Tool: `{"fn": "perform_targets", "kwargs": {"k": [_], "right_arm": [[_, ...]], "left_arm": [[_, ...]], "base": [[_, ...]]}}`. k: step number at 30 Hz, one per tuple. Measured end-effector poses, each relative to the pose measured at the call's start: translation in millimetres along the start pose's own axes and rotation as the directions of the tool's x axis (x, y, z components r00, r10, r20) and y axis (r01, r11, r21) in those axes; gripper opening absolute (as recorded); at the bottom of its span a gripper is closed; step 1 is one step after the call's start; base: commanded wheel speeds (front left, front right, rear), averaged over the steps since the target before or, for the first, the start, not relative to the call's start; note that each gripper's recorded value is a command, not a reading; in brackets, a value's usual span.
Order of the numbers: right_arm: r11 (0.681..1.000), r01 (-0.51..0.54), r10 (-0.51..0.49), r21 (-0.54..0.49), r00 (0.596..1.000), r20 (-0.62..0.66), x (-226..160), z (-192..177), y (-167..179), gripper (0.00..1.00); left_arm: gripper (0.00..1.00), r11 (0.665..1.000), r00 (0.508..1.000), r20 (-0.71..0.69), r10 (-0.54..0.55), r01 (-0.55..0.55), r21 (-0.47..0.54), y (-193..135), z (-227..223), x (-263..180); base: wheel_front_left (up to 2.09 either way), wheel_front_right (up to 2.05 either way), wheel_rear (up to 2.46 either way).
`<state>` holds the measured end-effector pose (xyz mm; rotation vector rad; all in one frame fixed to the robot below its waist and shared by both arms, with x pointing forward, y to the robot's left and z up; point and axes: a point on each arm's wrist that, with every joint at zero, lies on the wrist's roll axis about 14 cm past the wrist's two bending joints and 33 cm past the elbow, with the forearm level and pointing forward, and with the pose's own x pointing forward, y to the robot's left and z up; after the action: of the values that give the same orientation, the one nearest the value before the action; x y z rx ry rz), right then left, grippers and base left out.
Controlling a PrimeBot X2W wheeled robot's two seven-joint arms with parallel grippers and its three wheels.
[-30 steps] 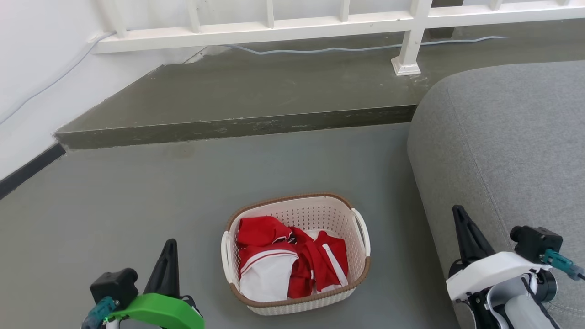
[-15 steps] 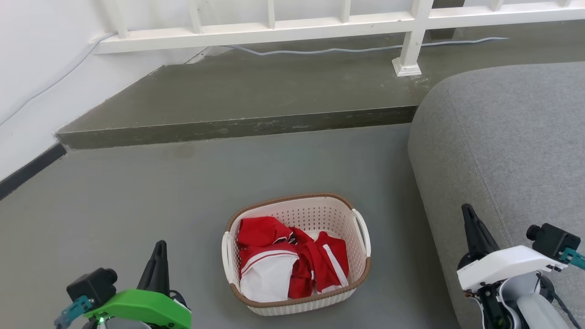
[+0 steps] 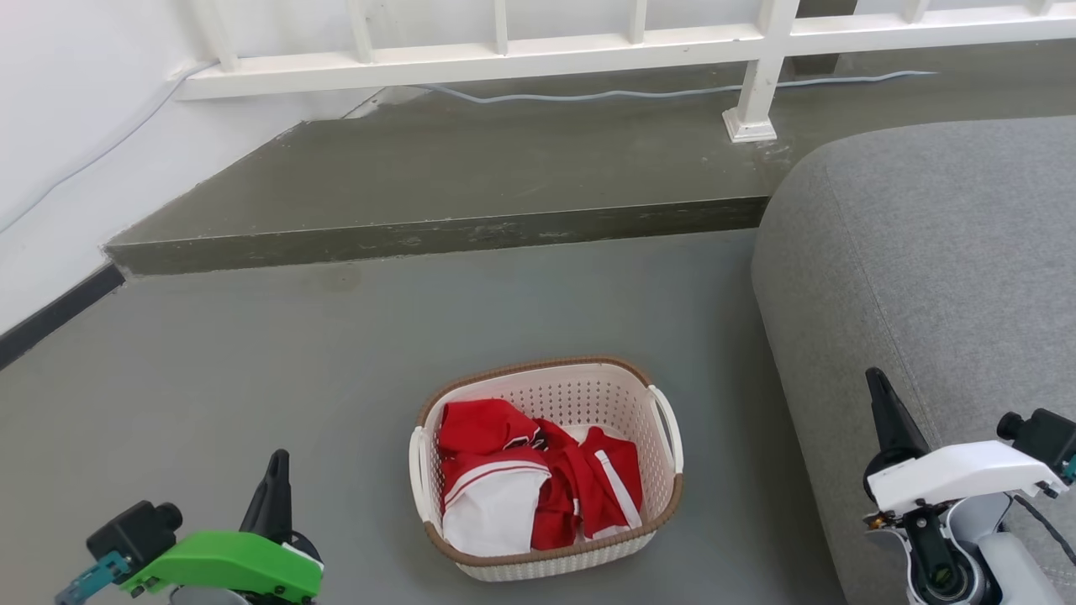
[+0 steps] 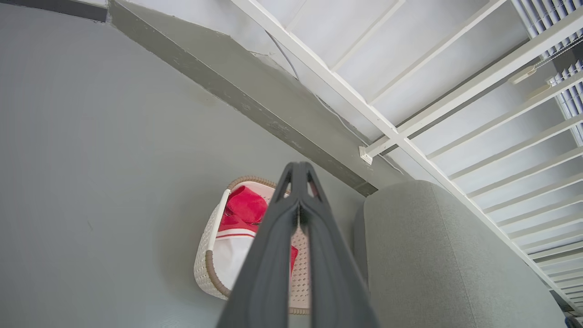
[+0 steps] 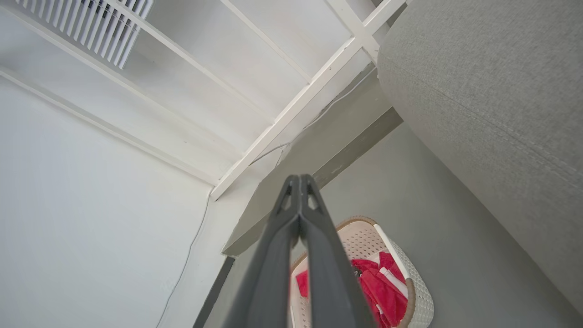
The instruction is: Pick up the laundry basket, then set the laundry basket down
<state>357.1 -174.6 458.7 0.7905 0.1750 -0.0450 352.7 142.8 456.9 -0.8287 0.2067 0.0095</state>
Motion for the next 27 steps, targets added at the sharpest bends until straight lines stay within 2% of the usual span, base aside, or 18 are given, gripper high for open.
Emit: {"fn": "perform_targets", "kwargs": {"k": [14, 27], "right_arm": [[0.980, 0.015, -0.015, 0.200, 1.000, -0.002, 3.2, 5.6, -4.9, 0.00], [0.925, 0.008, -0.014, 0.381, 1.000, 0.013, 5.7, 13.2, -7.5, 0.00]], "left_arm": [[0.00, 0.982, 1.000, 0.002, 0.008, -0.008, -0.189, 5.9, 9.8, 4.0], [0.00, 0.933, 1.000, 0.011, 0.002, 0.002, -0.360, 9.6, 18.6, 7.0]], "base": [[0.00, 0.00, 0.00], [0.00, 0.00, 0.00]]}}
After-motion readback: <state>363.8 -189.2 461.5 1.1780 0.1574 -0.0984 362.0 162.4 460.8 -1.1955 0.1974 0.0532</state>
